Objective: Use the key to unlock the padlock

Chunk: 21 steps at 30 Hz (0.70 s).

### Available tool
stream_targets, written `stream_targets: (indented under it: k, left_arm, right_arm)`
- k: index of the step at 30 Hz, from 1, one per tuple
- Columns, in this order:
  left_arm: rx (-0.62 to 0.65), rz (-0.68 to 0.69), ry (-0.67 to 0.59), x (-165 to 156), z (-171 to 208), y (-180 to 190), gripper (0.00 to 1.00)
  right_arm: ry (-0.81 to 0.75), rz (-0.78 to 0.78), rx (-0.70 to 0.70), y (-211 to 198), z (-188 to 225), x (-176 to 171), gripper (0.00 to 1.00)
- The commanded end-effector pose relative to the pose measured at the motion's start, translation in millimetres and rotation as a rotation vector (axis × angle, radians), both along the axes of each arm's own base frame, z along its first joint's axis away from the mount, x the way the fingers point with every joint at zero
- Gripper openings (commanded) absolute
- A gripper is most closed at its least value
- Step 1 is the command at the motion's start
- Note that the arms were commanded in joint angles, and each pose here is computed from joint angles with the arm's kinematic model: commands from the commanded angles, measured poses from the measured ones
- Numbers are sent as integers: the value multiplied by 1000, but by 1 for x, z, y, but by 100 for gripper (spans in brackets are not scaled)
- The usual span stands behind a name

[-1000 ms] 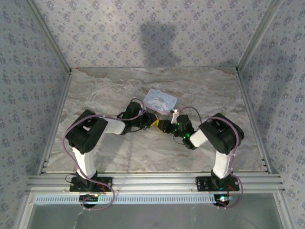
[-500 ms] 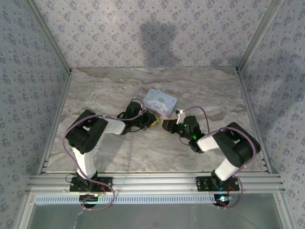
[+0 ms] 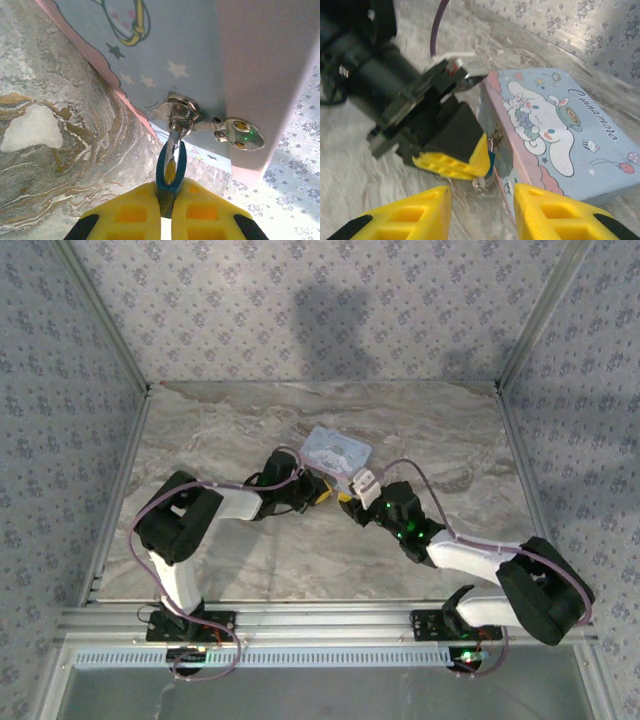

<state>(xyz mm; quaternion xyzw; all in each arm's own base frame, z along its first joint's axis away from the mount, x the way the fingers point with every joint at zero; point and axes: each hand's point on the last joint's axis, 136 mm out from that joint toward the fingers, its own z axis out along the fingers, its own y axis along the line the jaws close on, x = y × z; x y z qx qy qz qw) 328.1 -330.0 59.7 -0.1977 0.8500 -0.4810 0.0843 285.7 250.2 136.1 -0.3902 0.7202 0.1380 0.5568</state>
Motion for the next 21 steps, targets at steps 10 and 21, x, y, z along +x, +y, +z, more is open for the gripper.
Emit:
stream_targets:
  k: [10,21]
  left_arm:
    - [-46,-11,1,0,24,-10,0]
    - [-47,-20,4,0,23,-12,0]
  right_arm:
    - [-225,73,-435,14,-38,12,40]
    - [-222,96,-434,35,-58,29,41]
